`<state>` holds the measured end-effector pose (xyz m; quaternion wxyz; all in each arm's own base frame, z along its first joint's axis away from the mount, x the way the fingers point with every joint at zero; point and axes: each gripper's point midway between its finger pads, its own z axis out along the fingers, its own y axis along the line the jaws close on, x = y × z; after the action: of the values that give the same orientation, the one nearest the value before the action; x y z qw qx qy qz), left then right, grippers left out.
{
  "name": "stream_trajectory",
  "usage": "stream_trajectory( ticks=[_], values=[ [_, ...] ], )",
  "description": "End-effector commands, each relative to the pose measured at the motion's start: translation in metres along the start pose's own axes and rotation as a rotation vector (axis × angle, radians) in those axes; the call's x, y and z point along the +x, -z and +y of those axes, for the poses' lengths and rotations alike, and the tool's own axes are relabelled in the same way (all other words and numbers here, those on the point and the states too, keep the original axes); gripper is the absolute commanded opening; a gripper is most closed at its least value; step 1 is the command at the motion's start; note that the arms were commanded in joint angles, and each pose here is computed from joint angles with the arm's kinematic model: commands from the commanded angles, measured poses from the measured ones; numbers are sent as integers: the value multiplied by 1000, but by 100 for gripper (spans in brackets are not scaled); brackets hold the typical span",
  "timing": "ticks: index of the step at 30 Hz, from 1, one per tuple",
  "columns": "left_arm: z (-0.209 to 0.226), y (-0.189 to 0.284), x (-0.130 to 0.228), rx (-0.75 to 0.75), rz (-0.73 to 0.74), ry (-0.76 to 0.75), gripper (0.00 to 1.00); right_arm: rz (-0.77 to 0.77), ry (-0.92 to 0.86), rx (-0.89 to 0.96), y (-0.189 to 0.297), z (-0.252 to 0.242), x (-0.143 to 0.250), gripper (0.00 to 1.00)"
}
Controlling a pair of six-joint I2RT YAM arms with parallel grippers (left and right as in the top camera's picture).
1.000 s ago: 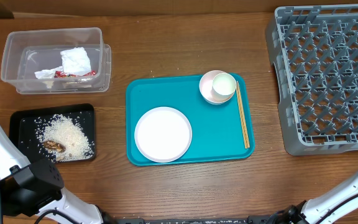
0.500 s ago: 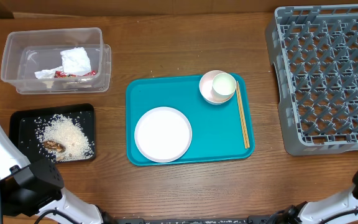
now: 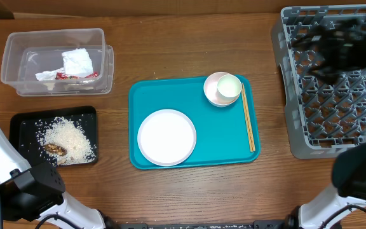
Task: Sort waste into correct bins and load items into the dishwasher
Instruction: 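Move the right gripper back over the pink bowl on the teal tray, then grasp the white cup inside the pink bowl with the right gripper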
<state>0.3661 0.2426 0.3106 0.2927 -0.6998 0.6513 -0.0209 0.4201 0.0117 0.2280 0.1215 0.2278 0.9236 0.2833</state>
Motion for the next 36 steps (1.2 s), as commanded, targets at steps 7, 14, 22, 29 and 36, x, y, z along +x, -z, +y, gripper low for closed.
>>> stream_trajectory(
  ticks=[7,14,22,29,36],
  values=[
    [3,-3,-3,-16,-16,12,100,-47,248,440,-81,39,53,100],
    [3,-3,-3,-16,-16,12,100,-10,369,497,-141,64,92,99],
    [3,-3,-4,-16,-16,12,100,-25,432,550,-175,65,98,59],
    [3,-3,-4,-16,-16,12,100,0,429,576,-196,54,98,51],
    [3,-3,-4,-16,-16,12,100,-14,432,582,-203,52,94,45]
  ],
)
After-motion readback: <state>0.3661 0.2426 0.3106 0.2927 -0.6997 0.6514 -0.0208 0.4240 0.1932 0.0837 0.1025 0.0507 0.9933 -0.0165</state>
